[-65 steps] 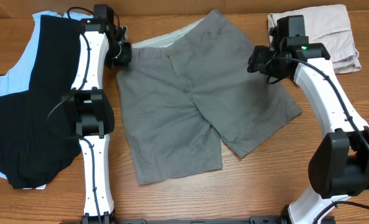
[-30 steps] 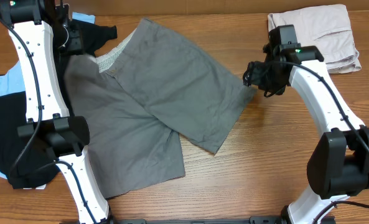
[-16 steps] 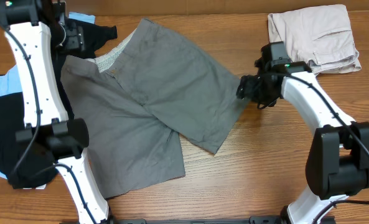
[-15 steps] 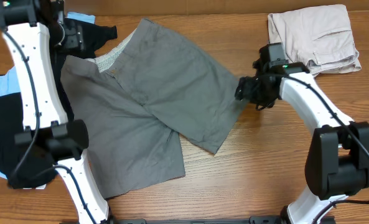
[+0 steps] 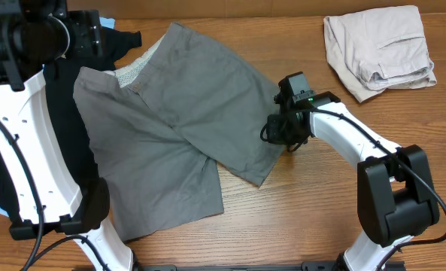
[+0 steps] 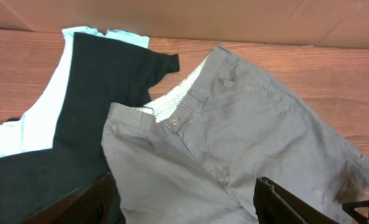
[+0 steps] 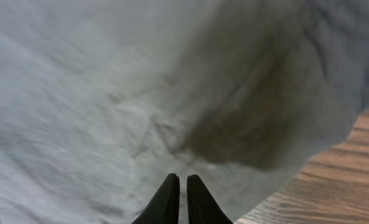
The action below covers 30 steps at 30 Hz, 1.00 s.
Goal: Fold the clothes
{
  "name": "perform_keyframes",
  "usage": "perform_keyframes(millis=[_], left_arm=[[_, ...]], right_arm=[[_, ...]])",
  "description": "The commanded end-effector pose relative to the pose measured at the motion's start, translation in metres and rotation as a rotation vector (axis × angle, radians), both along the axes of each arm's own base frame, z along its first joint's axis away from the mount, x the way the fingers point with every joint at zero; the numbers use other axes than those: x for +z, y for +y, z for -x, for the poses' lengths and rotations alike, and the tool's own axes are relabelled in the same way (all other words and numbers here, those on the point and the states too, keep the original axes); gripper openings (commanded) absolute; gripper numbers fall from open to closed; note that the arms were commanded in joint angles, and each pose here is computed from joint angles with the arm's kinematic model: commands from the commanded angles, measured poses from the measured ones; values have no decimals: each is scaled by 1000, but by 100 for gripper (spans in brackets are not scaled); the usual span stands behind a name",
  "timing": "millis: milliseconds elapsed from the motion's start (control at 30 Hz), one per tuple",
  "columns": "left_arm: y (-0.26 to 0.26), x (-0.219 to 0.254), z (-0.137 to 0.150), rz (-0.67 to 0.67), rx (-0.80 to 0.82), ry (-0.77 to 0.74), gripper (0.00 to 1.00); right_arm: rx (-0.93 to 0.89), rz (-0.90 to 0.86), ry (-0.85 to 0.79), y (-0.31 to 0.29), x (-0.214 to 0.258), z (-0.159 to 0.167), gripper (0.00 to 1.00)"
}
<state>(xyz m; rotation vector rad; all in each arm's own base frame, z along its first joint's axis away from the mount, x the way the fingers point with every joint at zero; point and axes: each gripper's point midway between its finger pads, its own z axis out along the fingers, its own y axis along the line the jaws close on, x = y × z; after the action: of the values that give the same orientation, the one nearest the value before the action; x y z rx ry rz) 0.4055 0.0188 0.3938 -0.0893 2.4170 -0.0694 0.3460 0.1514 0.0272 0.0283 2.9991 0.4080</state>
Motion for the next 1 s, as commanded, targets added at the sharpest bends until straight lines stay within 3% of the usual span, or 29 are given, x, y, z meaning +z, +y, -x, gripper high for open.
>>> perform_keyframes(millis=[0,567,967], left_arm=[[-11,-12,-6,8,-30,37,74],[-21,-38,-18,-1,-52,108,82],[-38,-73,-41,6,-93,182,85]], right_arm=[[-6,26,7,-7,-7,5,9],[-124,63,88,-27,-54,-2,4],[-259,45,-25,-72,-92,-56,4]])
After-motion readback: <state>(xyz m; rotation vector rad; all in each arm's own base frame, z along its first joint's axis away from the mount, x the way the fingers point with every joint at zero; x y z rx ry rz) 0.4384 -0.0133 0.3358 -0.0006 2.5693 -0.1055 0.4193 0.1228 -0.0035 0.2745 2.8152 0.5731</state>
